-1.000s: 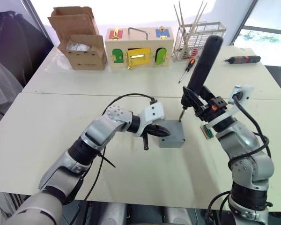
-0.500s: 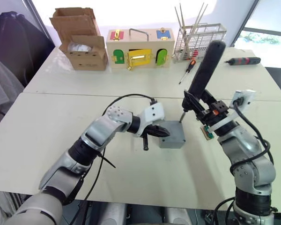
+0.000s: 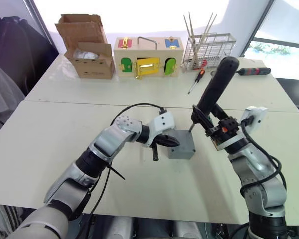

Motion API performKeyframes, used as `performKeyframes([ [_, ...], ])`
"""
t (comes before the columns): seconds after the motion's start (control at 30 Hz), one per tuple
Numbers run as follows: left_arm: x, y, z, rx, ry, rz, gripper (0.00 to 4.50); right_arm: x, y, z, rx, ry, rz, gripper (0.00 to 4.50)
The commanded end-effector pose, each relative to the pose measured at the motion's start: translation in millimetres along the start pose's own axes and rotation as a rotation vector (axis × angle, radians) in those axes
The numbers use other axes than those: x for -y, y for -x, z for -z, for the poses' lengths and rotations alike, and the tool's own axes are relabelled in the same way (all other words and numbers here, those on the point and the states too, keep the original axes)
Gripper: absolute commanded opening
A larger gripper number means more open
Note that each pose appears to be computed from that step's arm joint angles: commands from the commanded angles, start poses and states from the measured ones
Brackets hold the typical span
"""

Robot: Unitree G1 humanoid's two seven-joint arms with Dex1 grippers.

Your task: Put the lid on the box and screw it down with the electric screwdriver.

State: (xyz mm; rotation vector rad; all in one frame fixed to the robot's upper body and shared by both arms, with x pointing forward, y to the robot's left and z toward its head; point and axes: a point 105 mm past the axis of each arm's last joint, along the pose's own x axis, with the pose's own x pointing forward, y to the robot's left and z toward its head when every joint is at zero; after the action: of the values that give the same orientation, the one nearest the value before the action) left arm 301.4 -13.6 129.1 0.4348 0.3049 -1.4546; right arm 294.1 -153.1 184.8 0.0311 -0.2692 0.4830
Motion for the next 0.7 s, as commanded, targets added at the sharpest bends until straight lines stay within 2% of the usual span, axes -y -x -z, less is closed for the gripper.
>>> performKeyframes([
  [0.03,4.2,-4.7,13.1,-0.043,0.027,0.011,0.0,-6.7,4.6,33.6,-0.125,-0.066,-0.023,1.93],
  [0.7,5.4,-4.4,15.6,-0.042,0.041,0.004,0.0,-3.6,7.6,54.8,-0.2,-0.085,-0.036,1.93],
])
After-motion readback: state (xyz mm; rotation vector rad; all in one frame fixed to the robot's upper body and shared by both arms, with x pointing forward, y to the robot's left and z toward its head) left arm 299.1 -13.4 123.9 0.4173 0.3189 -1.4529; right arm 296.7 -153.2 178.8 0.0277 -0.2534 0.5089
